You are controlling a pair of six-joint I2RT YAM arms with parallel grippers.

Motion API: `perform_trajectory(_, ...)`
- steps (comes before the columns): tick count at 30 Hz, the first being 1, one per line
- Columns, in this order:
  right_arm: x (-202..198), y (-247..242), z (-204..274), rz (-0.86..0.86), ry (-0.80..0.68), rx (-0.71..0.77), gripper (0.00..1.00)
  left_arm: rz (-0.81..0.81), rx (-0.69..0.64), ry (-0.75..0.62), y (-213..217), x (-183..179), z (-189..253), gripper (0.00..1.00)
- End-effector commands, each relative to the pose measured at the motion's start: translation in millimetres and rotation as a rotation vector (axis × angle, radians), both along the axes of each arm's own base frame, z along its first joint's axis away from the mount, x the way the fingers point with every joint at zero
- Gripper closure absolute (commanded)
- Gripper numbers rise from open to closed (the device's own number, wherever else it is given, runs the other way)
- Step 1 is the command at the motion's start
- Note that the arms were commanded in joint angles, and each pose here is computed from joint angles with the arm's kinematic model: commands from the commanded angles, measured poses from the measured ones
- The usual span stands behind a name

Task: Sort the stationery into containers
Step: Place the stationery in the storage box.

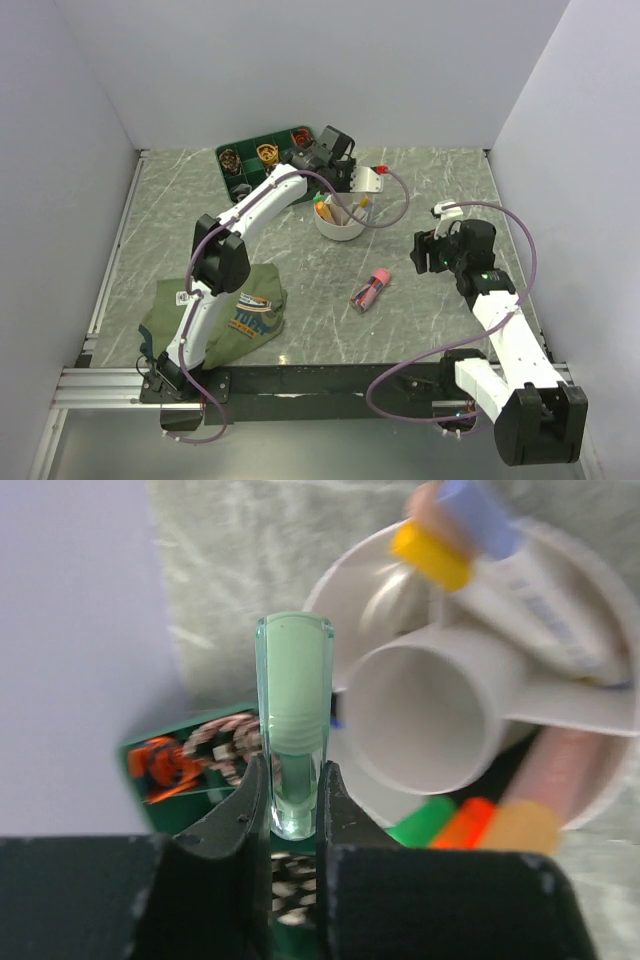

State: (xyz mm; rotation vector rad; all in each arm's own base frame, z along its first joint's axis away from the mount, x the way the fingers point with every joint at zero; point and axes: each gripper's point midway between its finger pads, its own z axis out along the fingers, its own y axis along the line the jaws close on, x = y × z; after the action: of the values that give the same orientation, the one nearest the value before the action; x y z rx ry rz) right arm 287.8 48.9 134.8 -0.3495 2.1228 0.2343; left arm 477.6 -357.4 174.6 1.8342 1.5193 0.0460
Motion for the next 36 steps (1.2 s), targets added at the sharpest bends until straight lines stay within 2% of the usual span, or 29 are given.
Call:
perform_trajectory(1, 17, 0, 27, -0.001, -0.088, 0.010, 0.27, -0.034, 0.070, -0.219, 3, 33, 30, 0.84)
perform_trajectory(7, 17, -1, 25, -0.006, -0.086, 0.003, 0.27, -0.103, 0.136, -0.254, 2, 38, 16, 0.77)
perform_trajectory(11, 18, -1, 22, -0.006, -0.081, 0.004, 0.28, -0.168, 0.220, -0.319, 6, 44, 14, 0.75)
perform_trajectory(20, 23, 0, 24, -0.005, -0.091, 0.010, 0.27, -0.263, 0.290, -0.326, 5, 41, 3, 0.73)
perform_trajectory(32, 20, -1, 21, -0.010, -0.086, 0.006, 0.27, -0.306, 0.266, -0.297, -2, 26, -9, 0.69)
perform_trajectory(36, 21, -2, 21, -0.011, -0.087, 0.003, 0.27, -0.296, 0.256, -0.305, -3, 28, -9, 0.63)
